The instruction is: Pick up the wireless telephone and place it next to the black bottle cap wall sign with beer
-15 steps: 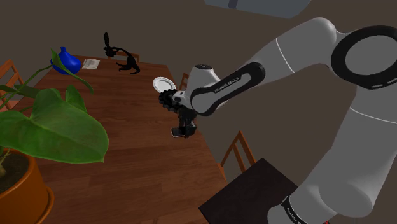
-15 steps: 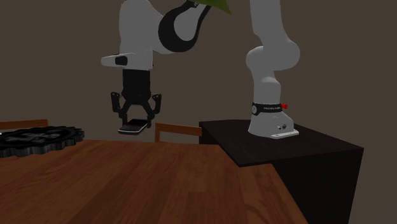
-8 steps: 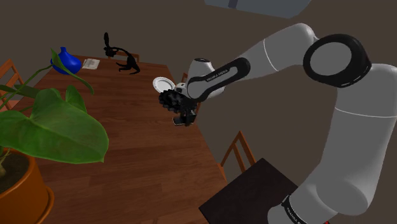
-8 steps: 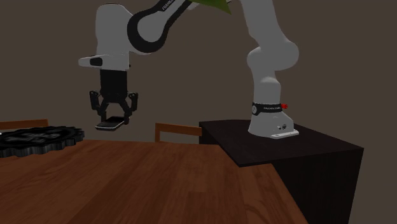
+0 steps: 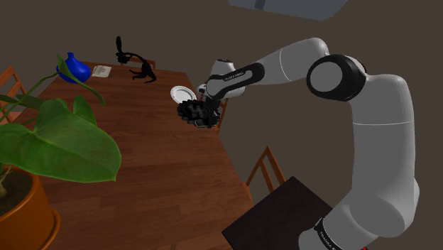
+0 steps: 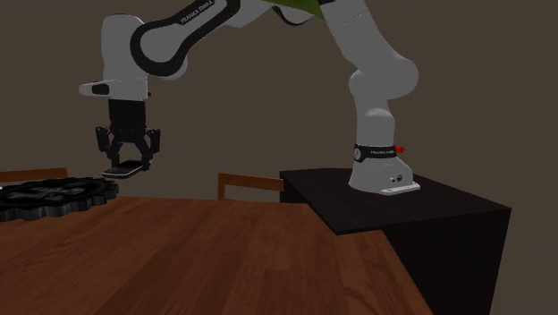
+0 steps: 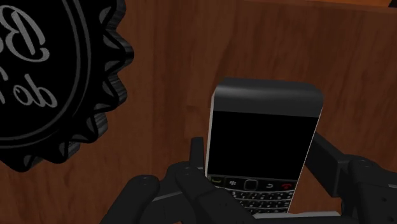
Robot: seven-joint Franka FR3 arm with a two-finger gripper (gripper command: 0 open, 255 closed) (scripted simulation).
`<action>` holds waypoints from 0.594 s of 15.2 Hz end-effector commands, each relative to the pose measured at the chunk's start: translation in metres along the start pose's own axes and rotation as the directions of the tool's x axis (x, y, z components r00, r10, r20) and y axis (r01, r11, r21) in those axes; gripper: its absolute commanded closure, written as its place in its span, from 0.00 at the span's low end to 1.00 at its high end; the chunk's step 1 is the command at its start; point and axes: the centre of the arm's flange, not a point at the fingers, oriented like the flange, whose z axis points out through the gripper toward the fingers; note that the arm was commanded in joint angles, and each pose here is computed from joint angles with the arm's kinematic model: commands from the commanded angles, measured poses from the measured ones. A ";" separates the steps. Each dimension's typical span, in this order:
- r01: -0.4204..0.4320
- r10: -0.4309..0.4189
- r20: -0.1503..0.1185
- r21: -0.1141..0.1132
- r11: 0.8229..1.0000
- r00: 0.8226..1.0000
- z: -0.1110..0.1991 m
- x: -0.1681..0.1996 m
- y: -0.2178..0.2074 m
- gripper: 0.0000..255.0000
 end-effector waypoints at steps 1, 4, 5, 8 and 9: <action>0.001 -0.001 0.000 0.000 1.000 1.000 0.005 -0.007 0.013 1.00; 0.001 -0.001 0.000 0.000 1.000 1.000 0.021 -0.007 0.012 1.00; 0.001 -0.001 0.000 0.000 1.000 1.000 0.026 -0.007 0.012 1.00; 0.001 -0.001 0.000 0.000 1.000 1.000 0.042 -0.008 0.011 1.00; 0.001 -0.001 0.000 0.000 1.000 1.000 0.048 -0.008 0.010 1.00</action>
